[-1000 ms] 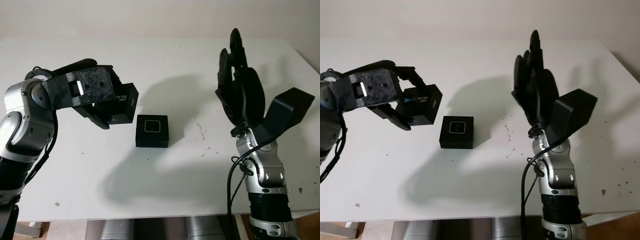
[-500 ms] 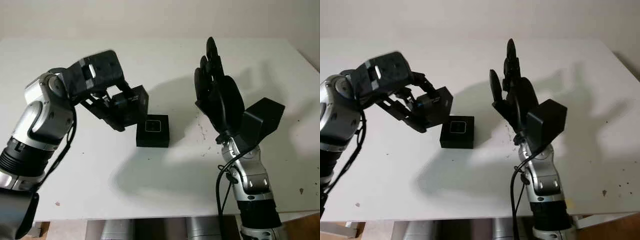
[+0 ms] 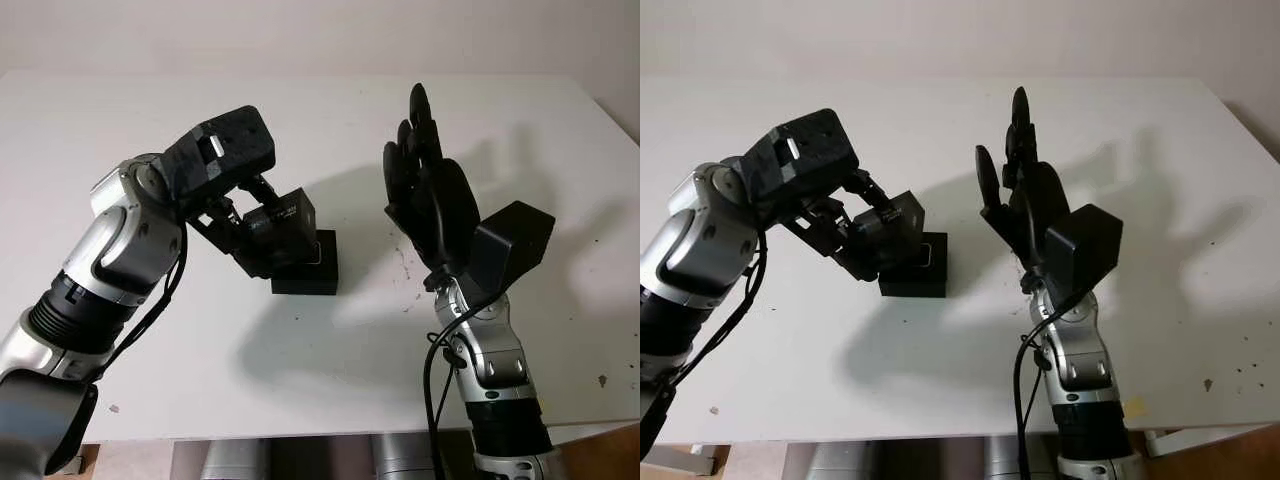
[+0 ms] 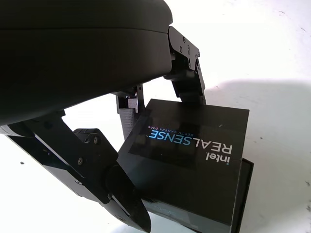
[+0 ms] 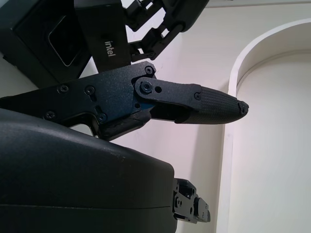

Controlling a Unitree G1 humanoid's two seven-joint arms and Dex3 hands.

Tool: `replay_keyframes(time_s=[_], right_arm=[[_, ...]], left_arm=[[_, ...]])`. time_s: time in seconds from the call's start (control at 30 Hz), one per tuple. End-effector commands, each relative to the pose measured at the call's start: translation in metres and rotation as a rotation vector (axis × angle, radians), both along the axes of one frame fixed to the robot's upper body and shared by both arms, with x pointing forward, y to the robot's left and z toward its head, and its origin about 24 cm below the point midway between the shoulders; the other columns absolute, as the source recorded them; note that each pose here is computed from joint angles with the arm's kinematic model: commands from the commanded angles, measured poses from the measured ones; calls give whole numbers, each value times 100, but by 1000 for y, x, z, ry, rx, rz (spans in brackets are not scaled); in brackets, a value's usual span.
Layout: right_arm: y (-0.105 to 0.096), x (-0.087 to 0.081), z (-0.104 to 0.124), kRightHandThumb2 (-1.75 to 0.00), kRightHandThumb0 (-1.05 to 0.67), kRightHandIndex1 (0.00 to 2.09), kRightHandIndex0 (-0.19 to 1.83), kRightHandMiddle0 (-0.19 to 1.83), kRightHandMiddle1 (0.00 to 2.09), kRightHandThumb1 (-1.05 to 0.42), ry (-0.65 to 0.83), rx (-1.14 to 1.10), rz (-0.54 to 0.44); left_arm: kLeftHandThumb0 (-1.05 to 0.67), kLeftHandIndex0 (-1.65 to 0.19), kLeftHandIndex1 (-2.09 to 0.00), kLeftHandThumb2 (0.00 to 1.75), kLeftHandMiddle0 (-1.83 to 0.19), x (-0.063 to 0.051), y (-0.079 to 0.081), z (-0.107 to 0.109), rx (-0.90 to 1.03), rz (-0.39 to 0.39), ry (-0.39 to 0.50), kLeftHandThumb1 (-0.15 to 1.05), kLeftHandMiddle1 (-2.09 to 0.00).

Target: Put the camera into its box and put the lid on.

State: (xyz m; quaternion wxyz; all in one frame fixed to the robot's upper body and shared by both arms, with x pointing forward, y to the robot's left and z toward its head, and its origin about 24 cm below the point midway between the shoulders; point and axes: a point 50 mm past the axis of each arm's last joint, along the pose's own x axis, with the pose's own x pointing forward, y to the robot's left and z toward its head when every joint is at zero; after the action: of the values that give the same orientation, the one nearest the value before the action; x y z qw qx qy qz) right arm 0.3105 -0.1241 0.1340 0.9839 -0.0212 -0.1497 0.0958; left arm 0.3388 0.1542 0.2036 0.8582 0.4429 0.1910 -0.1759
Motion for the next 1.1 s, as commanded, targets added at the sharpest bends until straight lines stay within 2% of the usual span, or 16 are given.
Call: replay_keyframes(time_s=[0.0, 0.37, 0.5, 0.67, 0.9, 1.07], right_arm=[[-1, 0, 1, -55, -79, 0, -19, -19, 0, -105, -18, 3, -14], [-1, -1, 4, -53, -80, 0, -19, -19, 1, -105, -37, -12, -5], [-1, -2, 6, -53, -80, 0, -19, -18, 2, -105, -44, -17, -2], [0, -4, 8, -52, -79, 0, -19, -18, 3, -105, -48, -20, 1], [1, -7, 10, -50, -79, 0, -19, -18, 4, -105, -60, -14, 0], [2, -8, 12, -51, -79, 0, -19, -18, 4, -105, -73, -20, 4]], left_arm=[[-12, -32, -141, 5, -41, -1, -7, 6, 25, -16, -24, 96, -142], [-12, -34, -145, 5, -47, -4, -8, -1, 33, -75, -67, 95, -150], [-11, -32, -143, 5, -44, -5, -11, -2, 39, -92, -94, 95, -147], [-15, -30, -136, 5, -38, -4, -19, -3, 61, -110, -85, 95, -140], [-12, -32, -141, 5, -35, -3, -24, -4, -16, -77, -35, 96, -140], [-11, -29, -147, 5, -37, -2, -24, -6, -26, -37, -17, 97, -132]])
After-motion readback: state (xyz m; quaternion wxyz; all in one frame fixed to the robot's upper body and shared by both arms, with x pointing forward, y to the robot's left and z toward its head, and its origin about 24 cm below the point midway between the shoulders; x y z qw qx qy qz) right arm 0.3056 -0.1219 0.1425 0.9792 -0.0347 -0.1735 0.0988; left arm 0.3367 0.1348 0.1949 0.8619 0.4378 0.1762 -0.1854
